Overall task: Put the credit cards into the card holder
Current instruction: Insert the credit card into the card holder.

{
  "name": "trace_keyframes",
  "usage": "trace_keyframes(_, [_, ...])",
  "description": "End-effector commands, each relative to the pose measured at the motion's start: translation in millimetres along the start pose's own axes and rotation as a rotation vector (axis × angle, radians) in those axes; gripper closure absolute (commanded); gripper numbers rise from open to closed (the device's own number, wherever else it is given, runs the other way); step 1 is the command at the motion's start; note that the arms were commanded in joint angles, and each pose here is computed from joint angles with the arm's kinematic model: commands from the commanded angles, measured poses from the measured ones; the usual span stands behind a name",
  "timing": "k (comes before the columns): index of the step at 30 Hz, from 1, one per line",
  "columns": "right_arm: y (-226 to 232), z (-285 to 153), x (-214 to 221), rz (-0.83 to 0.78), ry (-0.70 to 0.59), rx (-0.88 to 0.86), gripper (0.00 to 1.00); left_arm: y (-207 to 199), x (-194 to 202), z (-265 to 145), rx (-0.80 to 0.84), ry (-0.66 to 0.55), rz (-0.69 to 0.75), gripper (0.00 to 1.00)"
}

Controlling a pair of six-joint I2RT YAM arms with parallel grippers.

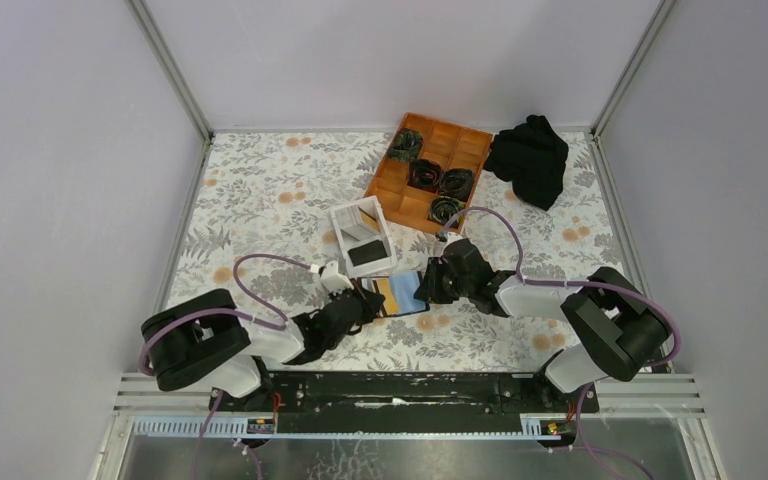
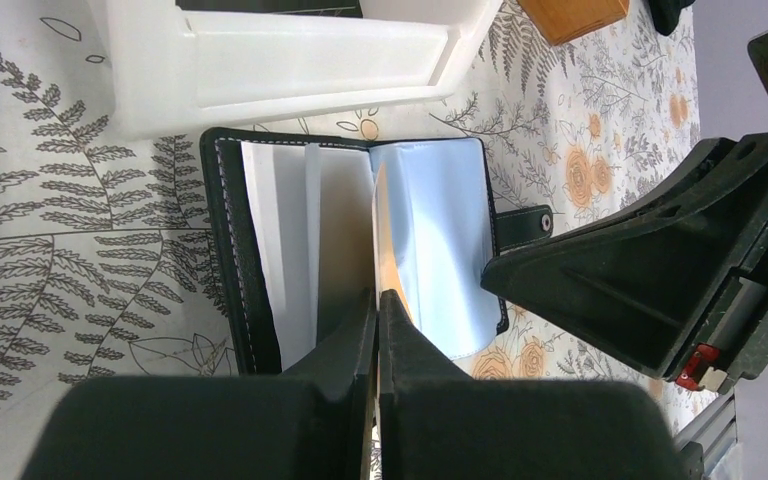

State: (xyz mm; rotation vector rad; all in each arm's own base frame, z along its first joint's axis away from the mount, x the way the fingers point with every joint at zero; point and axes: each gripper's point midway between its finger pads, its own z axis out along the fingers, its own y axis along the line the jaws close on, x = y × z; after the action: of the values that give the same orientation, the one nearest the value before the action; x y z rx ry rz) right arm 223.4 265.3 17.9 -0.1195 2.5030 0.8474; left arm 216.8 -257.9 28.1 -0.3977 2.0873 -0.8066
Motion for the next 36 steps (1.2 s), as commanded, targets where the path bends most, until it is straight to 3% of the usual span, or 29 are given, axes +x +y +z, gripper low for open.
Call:
trace_keyframes(1, [-10.6,3.5,11.8,-0.021,0.046,0.050,0.78,35.0,4.1,0.5,-0.097,0.001,0.067,1.00])
trace_keyframes(17, [-13.8,4.3,15.0,-0.019,0.055,0.059,0.78,40.2,13.6,0.4,-0.039,0.024,0.000,1.00])
trace_keyframes(36, [-12.1,5.4,13.5,-0.018,0.056,0.055,0.78,26.4,25.3,2.6,0.049,0.079,0.069,1.00])
